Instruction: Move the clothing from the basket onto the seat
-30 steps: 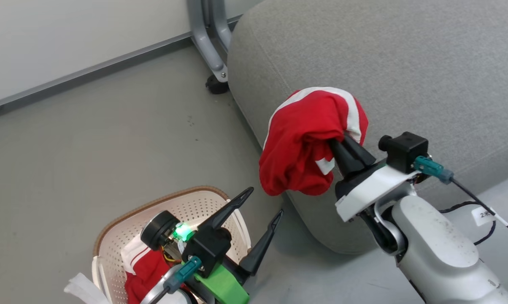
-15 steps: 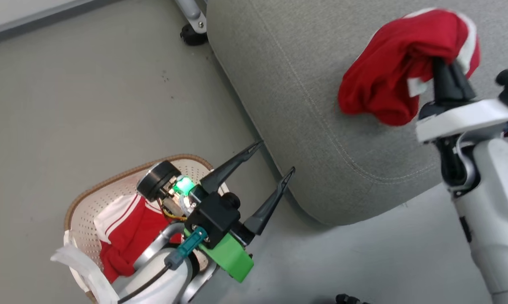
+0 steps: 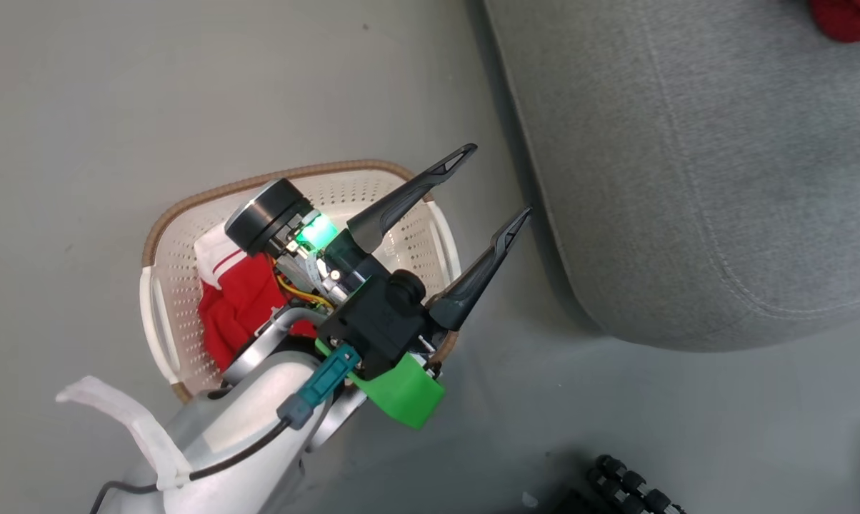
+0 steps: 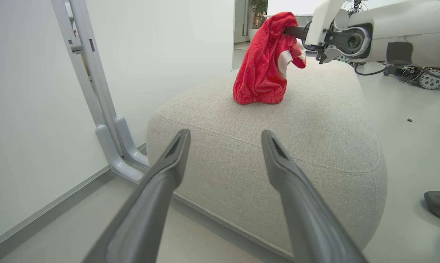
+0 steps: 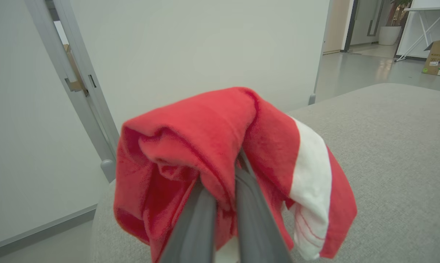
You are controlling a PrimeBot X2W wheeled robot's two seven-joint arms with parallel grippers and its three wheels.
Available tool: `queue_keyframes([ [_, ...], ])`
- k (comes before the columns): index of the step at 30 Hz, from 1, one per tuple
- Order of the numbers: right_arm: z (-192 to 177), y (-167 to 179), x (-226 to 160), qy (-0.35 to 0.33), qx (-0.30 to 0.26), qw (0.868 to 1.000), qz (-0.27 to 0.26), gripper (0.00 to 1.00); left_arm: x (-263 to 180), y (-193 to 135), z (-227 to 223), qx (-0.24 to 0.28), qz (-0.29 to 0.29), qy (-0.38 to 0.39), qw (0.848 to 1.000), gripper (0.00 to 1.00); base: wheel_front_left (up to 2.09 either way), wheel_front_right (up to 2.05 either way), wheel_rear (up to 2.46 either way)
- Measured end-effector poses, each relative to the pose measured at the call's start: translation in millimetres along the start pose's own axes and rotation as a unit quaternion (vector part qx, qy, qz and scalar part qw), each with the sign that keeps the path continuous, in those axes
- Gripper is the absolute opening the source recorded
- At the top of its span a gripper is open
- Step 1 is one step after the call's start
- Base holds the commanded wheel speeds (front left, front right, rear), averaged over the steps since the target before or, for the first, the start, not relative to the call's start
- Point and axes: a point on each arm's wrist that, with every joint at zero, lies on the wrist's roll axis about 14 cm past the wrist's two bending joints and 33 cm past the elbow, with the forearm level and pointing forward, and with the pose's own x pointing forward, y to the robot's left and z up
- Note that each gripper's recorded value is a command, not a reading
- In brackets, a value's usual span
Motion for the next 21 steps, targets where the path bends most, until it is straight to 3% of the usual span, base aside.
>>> queue_keyframes([
  [1, -19.3, 0.1, 0.2, 0.022, 0.0, 1.0, -0.005, 0.0, -2.8, 4.6, -5.5, -0.002, 0.006, 0.004, 1.0, 1.0, 0.0, 0.0, 0.0],
  [2, -34.1, 1.3, -0.2, 0.038, 0.0, 0.999, -0.008, 0.35, -5.4, 7.8, -10.1, -0.004, 0.012, 0.007, 1.0, 1.0, 0.0, 0.0, 0.0],
  [3, -49.9, 4.8, -0.6, 0.053, 0.004, 0.999, -0.01, 0.56, -8.8, 11.0, -16.6, -0.008, 0.018, 0.014, 1.0, 1.0, 0.0, 0.0, 0.0],
  [4, -64.1, 8.5, -1.4, 0.067, 0.006, 0.998, -0.01, 0.9, -11.8, 13.4, -21.7, -0.012, 0.023, 0.017, 1.0, 1.0, 0.0, 0.0, 0.0],
  [5, -75.0, 11.8, -2.5, 0.078, 0.006, 0.997, -0.009, 1.0, -13.9, 15.3, -25.7, -0.015, 0.027, 0.02, 0.999, 1.0, 0.0, 0.0, 0.0],
  [12, -132.6, 24.7, -30.6, 0.131, 0.023, 0.991, -0.015, 1.0, -29.2, 28.6, -45.5, -0.033, 0.057, 0.038, 0.997, 1.0, 0.0, 0.0, 0.0],
  [21, -121.1, 33.1, -83.1, 0.127, 0.028, 0.991, -0.003, 1.0, -42.0, 31.8, -35.4, -0.035, 0.098, 0.036, 0.994, 1.0, 0.0, 0.0, 0.0],
])
